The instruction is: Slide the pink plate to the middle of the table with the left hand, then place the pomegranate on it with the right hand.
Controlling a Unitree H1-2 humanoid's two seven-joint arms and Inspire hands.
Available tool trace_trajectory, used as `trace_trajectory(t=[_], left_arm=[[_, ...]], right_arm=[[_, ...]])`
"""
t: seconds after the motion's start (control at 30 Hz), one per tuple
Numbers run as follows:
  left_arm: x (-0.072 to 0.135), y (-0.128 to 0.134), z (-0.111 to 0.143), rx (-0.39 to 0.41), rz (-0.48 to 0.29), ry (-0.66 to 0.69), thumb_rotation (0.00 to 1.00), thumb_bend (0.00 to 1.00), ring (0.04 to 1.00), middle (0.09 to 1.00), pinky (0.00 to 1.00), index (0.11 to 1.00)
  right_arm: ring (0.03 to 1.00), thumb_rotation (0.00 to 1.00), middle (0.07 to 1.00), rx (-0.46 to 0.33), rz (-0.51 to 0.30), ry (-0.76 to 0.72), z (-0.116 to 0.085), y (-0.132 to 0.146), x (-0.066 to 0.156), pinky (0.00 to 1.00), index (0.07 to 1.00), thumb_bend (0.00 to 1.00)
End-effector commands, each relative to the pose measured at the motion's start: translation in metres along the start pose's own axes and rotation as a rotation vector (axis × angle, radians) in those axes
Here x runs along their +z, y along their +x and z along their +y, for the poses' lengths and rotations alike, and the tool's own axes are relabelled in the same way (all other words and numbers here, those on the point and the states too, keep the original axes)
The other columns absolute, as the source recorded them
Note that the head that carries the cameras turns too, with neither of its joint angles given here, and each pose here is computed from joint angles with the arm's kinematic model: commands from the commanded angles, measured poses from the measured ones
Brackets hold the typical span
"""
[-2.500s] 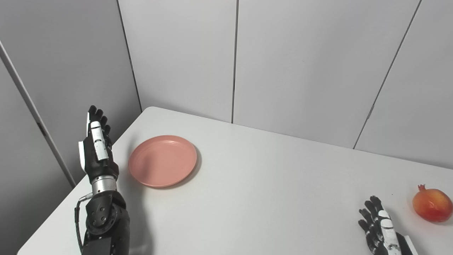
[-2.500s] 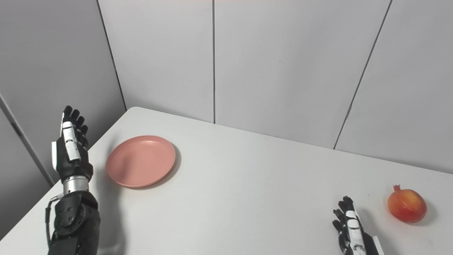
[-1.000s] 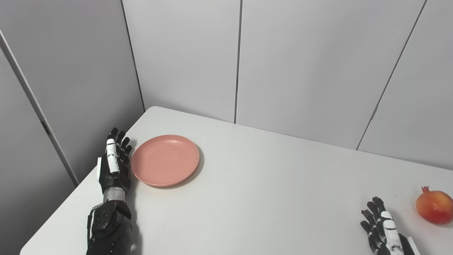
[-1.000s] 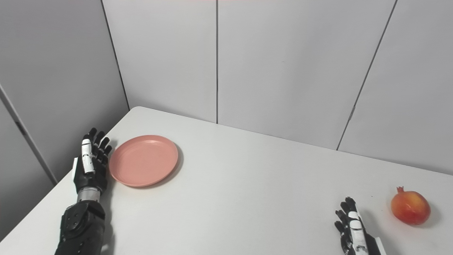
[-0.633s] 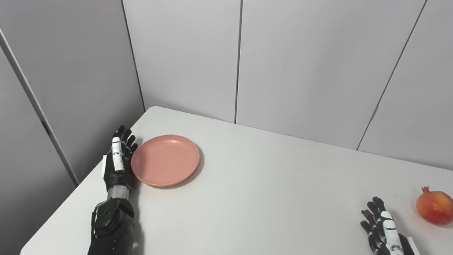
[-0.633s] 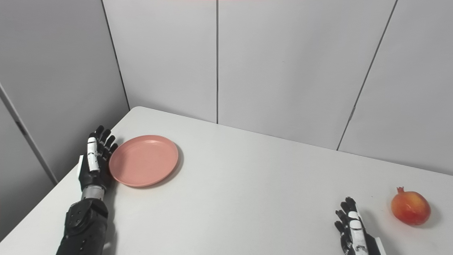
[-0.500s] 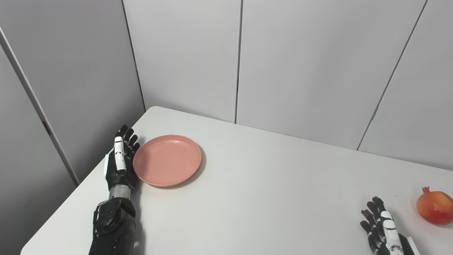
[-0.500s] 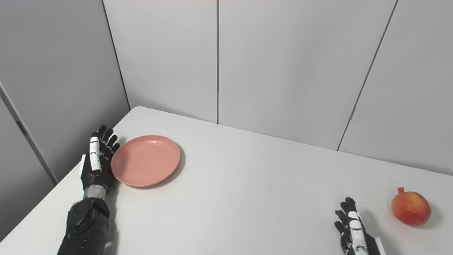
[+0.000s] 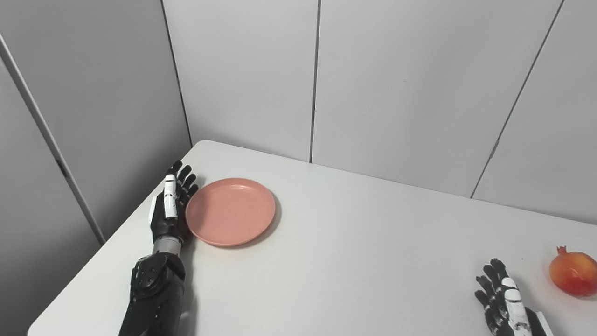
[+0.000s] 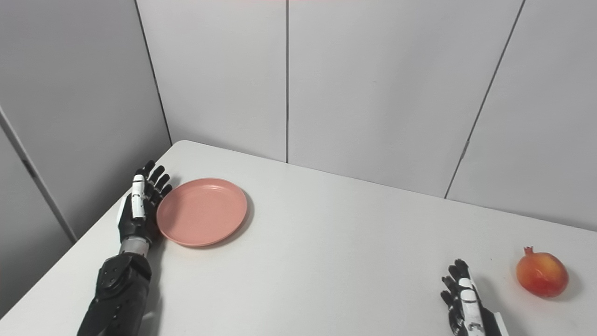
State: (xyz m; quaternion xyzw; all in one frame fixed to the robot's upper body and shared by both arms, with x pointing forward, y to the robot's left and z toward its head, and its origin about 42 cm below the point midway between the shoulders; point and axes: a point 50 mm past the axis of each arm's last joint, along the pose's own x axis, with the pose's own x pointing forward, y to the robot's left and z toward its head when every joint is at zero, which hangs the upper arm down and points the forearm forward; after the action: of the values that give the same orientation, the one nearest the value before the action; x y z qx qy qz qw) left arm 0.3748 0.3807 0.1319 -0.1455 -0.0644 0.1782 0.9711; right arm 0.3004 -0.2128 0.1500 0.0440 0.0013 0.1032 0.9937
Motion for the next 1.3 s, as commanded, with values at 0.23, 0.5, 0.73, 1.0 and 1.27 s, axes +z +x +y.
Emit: trace_trajectory(t=[0.23,0.5,0.73,1.0,1.27], left_arm=[[-0.01,0.001,-0.022,-0.06,0.052,0.006,1.0,0.41,0.934,0.926,0.96,0.895],[-0.018,-0.003,-0.032,-0.114,0.073,0.019,1.0,0.39,0.929,0.923,0.96,0.905],[-0.02,-0.008,-0.043,-0.158,0.085,0.035,1.0,0.41,0.929,0.935,0.96,0.922],[-0.021,-0.017,-0.064,-0.203,0.119,0.033,1.0,0.41,0.92,0.929,0.93,0.913],[-0.025,-0.024,-0.08,-0.254,0.142,0.03,1.0,0.39,0.92,0.922,0.93,0.901]], right_arm=[[1.0,1.0,0.999,0.015,-0.078,-0.015,0.004,0.005,0.017,1.0,0.997,0.17],[0.995,1.0,0.996,0.013,-0.083,-0.014,0.005,0.006,0.016,1.0,0.993,0.16],[1.0,1.0,1.0,0.024,-0.083,-0.01,0.006,0.007,0.016,1.0,1.0,0.16],[0.997,1.0,0.996,0.019,-0.076,-0.02,0.009,0.007,0.016,1.0,0.994,0.19],[0.987,1.0,0.987,0.014,-0.084,-0.02,0.014,0.007,0.016,1.0,0.987,0.19]])
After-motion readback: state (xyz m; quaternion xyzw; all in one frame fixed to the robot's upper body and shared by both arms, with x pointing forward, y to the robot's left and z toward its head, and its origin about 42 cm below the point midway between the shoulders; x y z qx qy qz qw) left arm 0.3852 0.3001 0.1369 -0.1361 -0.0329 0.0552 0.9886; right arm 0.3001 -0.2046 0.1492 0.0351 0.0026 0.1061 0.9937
